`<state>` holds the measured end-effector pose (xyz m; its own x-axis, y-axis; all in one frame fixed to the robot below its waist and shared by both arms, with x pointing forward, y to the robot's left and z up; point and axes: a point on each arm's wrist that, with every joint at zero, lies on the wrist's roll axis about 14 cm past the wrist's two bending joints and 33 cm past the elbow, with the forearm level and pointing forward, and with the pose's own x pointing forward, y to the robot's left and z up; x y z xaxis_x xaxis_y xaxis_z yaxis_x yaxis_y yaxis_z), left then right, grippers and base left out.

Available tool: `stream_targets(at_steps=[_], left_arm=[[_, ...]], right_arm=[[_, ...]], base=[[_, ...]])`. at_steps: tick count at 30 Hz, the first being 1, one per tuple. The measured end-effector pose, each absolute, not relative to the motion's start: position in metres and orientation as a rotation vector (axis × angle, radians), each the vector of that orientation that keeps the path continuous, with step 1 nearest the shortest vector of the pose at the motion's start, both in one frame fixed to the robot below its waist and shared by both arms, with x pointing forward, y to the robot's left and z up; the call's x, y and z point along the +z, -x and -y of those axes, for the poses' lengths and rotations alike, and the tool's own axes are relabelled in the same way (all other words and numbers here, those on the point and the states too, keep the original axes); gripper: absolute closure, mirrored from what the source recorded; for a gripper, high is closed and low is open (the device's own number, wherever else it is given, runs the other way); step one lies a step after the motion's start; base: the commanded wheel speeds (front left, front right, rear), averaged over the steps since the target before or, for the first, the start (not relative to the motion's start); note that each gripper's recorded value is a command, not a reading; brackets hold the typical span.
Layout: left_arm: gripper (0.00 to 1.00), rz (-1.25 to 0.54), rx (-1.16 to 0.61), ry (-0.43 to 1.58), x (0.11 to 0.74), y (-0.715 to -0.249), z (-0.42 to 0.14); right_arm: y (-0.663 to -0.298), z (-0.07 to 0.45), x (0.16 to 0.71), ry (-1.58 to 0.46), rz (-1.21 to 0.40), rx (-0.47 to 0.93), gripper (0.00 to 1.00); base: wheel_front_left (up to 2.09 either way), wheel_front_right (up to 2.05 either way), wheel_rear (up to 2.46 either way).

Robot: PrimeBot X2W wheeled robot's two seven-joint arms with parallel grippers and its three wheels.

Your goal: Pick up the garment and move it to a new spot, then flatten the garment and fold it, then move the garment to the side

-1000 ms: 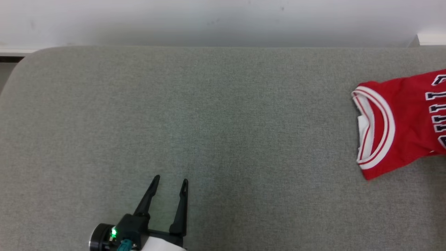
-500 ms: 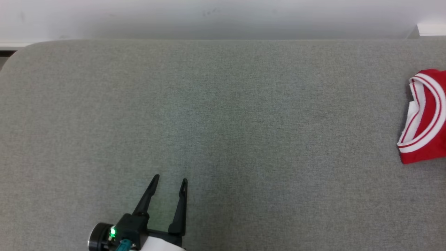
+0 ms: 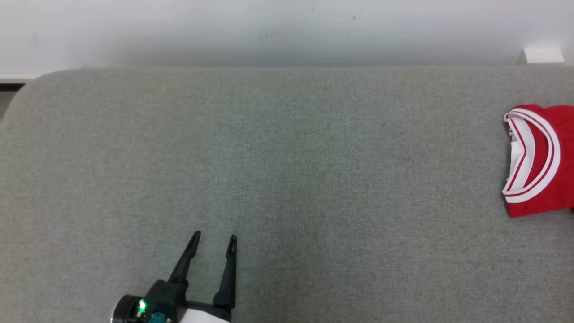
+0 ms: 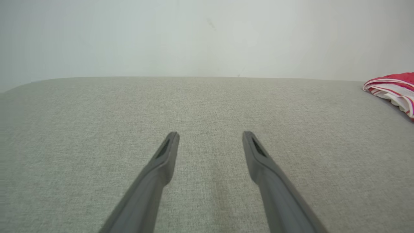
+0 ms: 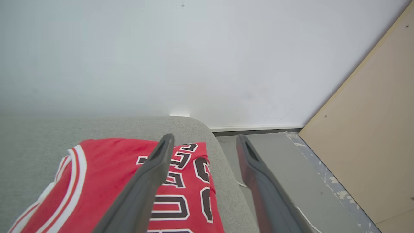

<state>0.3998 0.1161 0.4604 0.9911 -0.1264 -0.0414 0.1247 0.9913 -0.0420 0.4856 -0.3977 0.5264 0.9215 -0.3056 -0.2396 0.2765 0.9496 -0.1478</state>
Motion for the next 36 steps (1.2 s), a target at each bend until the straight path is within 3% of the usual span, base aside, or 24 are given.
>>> stream_targets(at_steps=[11,23,36], left_arm=[[0.00,0.025,-0.066,0.042,0.488,-0.375,-0.131],[0.00,0.048,-0.024,0.034,0.496,-0.347,-0.142],[0.00,0.035,-0.080,0.067,0.492,-0.343,-0.133]], right_arm=[[-0.421,0.313,0.541,0.078,0.033,-0.150,0.00],[-0.344,0.223,0.495,-0.091,0.048,-0.035,0.00],[-0.333,0.206,0.483,-0.147,0.020,-0.024,0.00]], base=[[0.00,0.00,0.00],[0.00,0.00,0.00],[0.00,0.00,0.00]])
